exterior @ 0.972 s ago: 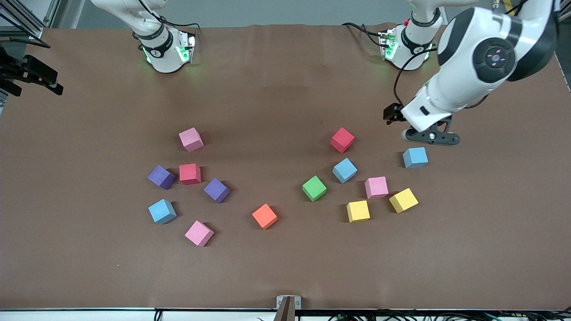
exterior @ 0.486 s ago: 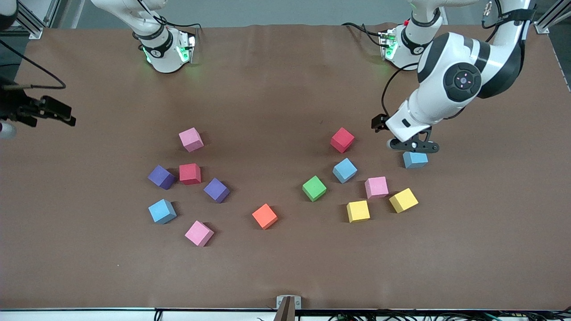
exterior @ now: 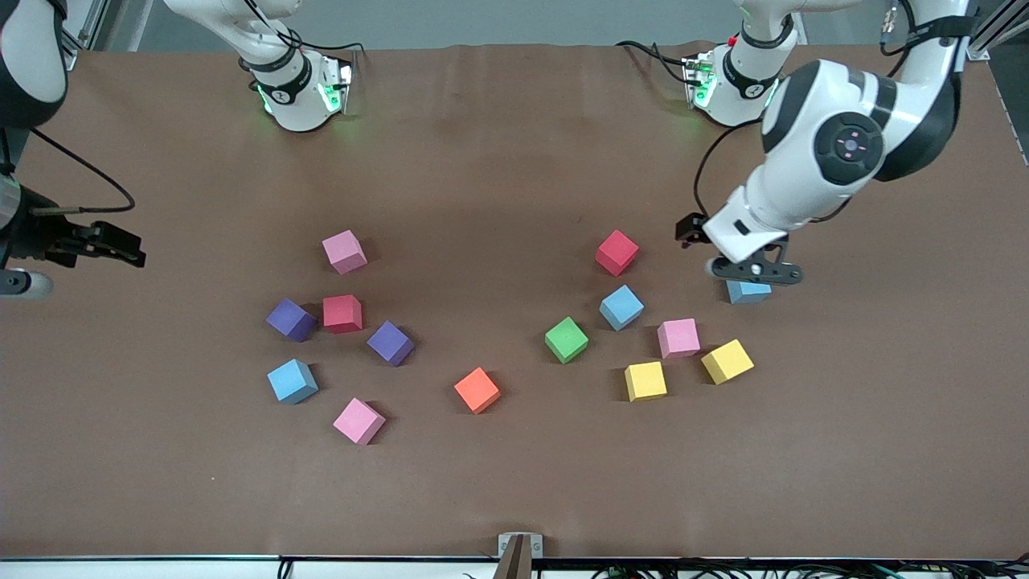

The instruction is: Arrange 11 blocks into digit 3

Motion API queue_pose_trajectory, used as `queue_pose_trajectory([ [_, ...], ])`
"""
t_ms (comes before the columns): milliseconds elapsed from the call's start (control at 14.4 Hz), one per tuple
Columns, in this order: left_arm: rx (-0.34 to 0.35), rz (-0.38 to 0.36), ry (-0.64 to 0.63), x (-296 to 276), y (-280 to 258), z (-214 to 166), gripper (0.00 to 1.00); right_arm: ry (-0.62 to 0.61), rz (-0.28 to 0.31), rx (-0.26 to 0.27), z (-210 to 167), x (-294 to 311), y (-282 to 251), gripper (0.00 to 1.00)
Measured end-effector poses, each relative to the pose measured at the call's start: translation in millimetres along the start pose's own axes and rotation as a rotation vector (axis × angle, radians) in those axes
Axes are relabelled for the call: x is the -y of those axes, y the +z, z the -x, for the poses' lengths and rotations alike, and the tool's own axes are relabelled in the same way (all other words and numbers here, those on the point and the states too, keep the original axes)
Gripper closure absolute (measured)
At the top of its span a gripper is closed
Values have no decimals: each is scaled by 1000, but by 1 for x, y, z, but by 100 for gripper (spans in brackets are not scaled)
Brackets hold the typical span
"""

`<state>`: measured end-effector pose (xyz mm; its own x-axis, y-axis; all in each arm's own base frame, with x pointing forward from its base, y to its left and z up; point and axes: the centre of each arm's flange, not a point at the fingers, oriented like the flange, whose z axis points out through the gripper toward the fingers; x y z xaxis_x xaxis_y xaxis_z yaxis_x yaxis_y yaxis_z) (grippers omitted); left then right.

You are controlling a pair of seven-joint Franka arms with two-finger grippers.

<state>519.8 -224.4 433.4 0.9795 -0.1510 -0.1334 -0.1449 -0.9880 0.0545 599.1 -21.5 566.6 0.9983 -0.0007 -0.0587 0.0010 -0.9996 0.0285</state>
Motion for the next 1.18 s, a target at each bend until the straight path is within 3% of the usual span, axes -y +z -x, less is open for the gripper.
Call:
queue_pose_trajectory([
  [347,119,-36,18,-7,12,16,0,0,1,-8,-1,0,-3,0],
  [1180,135,-57,18,-7,-12,31,0,0,1,-3,-1,0,-2,0],
])
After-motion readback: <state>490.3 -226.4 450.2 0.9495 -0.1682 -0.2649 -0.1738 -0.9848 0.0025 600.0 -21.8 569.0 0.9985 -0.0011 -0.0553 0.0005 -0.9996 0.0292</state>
